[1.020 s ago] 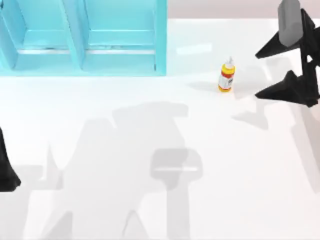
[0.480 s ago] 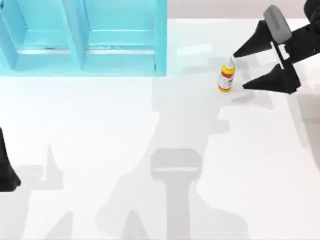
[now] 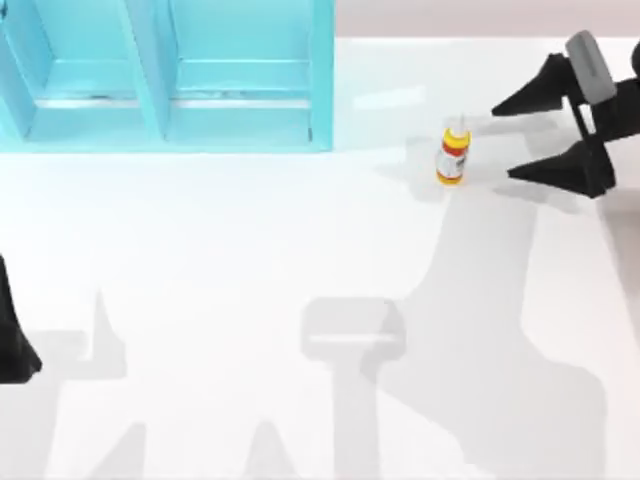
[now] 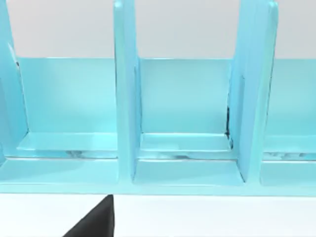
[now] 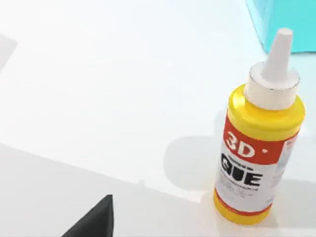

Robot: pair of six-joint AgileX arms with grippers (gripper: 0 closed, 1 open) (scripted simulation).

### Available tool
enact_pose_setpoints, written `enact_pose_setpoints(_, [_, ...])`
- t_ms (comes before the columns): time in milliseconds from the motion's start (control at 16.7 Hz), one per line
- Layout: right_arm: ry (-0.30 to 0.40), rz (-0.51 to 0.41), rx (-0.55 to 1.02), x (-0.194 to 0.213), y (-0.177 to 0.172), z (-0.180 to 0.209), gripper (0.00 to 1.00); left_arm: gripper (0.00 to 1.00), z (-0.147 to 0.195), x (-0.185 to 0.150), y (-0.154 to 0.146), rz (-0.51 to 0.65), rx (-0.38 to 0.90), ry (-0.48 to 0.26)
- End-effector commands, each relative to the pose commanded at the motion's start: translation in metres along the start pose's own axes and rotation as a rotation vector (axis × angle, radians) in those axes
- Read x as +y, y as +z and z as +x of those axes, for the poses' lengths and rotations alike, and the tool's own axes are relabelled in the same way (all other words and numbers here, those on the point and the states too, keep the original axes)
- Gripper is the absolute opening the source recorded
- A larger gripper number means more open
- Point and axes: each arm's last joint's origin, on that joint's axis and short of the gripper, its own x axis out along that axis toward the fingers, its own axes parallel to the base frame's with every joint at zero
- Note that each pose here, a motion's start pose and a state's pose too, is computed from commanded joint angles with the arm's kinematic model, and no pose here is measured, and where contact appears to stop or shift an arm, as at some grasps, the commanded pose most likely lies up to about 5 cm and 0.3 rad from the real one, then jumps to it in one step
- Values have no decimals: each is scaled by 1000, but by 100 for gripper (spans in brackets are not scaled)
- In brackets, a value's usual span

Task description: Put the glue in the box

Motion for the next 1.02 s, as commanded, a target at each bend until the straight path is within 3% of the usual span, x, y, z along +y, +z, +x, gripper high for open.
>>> enact_pose_setpoints(300, [-28,-6,-31,-2,-15,-10,100,100,0,0,0,0,0,0])
enact_pose_setpoints(1020, [-29,-6,-30,-9,-1,10,100,100,0,0,0,0,0,0])
